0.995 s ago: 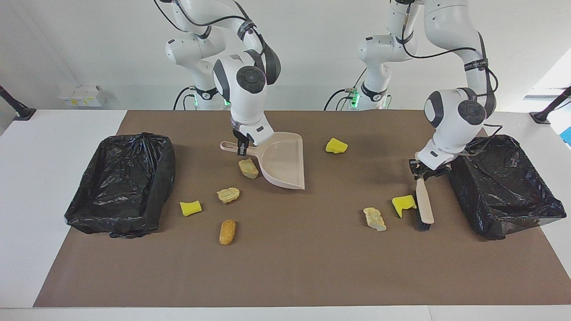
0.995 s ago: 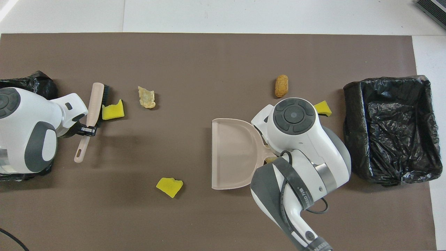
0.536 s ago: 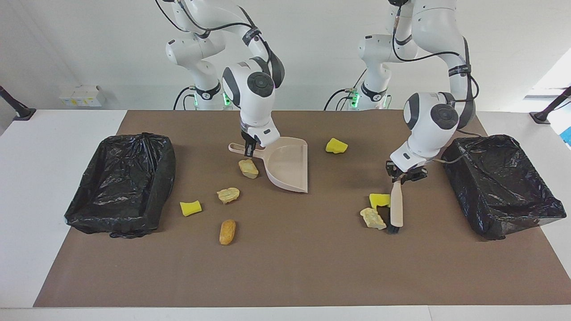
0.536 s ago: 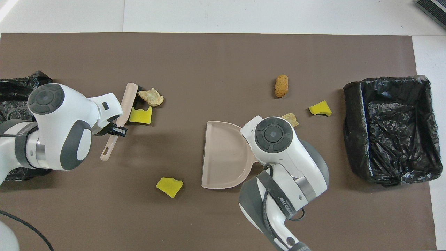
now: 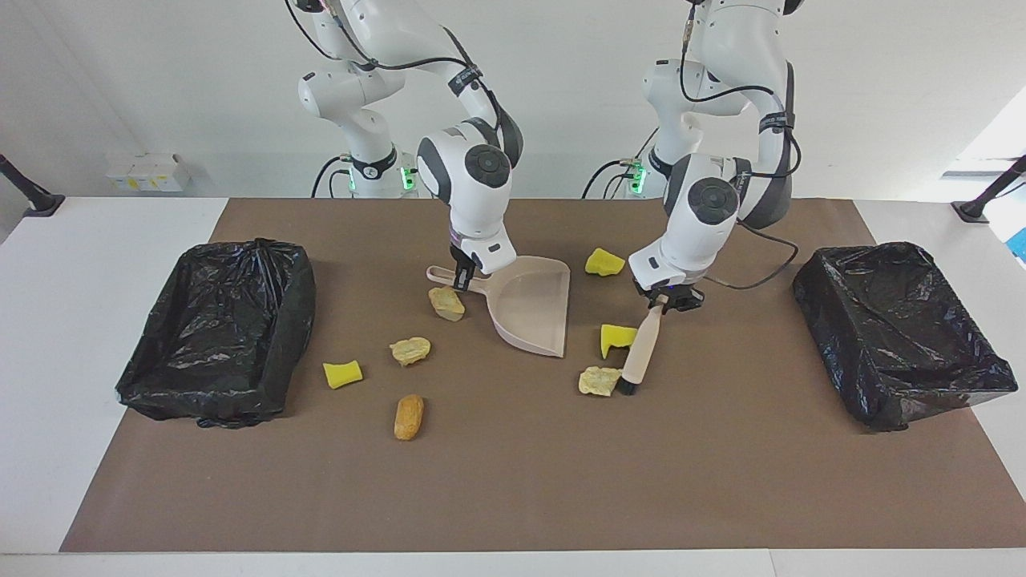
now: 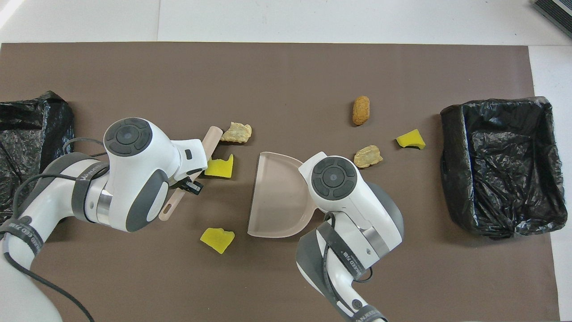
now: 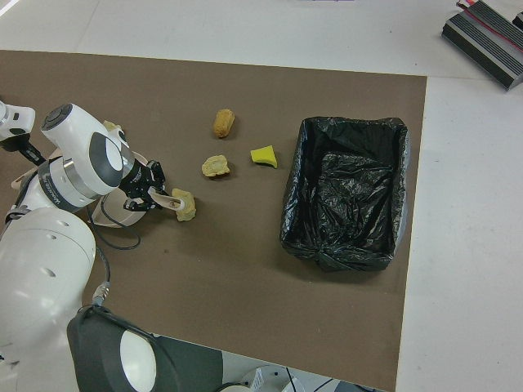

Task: Sweep and dump trash in bin
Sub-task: 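Sweep the yellow sponge pieces toward the dustpan with the left gripper's brush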

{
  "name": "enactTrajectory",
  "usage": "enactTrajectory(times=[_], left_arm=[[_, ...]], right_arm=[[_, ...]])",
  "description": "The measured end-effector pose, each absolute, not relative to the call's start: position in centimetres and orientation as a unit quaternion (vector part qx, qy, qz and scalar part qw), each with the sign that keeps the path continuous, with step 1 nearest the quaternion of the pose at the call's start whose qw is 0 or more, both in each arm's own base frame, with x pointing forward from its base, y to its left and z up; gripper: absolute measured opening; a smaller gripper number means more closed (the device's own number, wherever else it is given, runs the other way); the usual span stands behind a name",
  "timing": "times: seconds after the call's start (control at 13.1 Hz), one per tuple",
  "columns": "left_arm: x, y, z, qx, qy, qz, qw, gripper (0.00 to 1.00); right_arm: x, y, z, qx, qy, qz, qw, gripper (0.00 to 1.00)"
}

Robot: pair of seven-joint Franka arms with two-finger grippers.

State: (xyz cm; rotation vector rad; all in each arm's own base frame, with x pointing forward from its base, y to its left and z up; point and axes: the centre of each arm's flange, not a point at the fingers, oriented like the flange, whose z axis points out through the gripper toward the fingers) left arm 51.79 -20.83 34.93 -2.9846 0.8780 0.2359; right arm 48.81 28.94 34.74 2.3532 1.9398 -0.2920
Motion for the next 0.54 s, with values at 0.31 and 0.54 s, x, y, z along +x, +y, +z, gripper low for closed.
enactTrajectory(times=[0.31,0.54], left_arm=[[54.6,-20.9,39.8,-0.952,0.300,0.067,0.009,0.26],[57.9,-19.8,39.1,-0.953,0.303,0.023,0.020,0.26]], right_arm=[[48.8,28.9,34.9,0.768,0.632,-0.100,0.039,0.33],[48.8,28.9,34.9,0.768,0.632,-0.100,0.039,0.33]])
